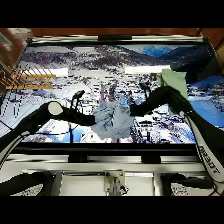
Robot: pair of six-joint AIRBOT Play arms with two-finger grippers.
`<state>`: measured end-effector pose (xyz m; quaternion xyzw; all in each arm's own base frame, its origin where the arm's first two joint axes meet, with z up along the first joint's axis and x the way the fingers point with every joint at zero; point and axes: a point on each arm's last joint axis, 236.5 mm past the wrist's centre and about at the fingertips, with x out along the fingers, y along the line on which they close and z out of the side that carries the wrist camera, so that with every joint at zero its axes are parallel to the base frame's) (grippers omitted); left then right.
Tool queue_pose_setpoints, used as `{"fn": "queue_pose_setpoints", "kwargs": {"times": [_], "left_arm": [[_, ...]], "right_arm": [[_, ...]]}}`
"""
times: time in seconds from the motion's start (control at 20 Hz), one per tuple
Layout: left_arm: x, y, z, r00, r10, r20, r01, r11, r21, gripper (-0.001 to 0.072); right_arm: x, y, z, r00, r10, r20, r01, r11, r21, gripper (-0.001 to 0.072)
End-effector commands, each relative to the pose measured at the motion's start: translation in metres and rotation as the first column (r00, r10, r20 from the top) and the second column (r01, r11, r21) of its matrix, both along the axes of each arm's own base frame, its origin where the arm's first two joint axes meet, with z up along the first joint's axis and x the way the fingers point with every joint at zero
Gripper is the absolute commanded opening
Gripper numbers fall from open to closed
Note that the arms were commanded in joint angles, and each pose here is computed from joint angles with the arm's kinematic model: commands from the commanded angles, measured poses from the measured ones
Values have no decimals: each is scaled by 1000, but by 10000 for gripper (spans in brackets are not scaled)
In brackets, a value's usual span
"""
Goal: Fold the shirts.
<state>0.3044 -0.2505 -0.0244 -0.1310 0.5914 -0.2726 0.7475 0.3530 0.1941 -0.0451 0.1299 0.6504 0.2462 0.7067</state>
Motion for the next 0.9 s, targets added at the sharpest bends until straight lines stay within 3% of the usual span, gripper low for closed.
{"fn": "queue_pose_setpoints", "kwargs": {"times": [0.0,0.15,0.25,0.5,0.7,0.85], "left_arm": [[30,28,71,980,-26,196,15,998,56,32],[63,47,206,874,41,484,-38,999,-17,33],[62,55,314,735,101,671,-46,994,-100,33],[5,71,491,425,190,885,21,975,-219,33],[-39,57,537,388,239,890,150,936,-317,34],[-30,57,519,404,183,896,131,958,-255,34]], "right_arm": [[30,-31,78,971,25,236,-10,998,-62,61],[51,-44,207,831,-38,555,47,999,-2,61],[44,-45,303,656,-77,751,55,997,55,61],[-29,-61,485,222,-209,952,45,978,204,61],[-87,-50,536,131,-306,943,-67,946,316,61],[-91,-49,532,148,-300,942,-69,947,312,61]]}}
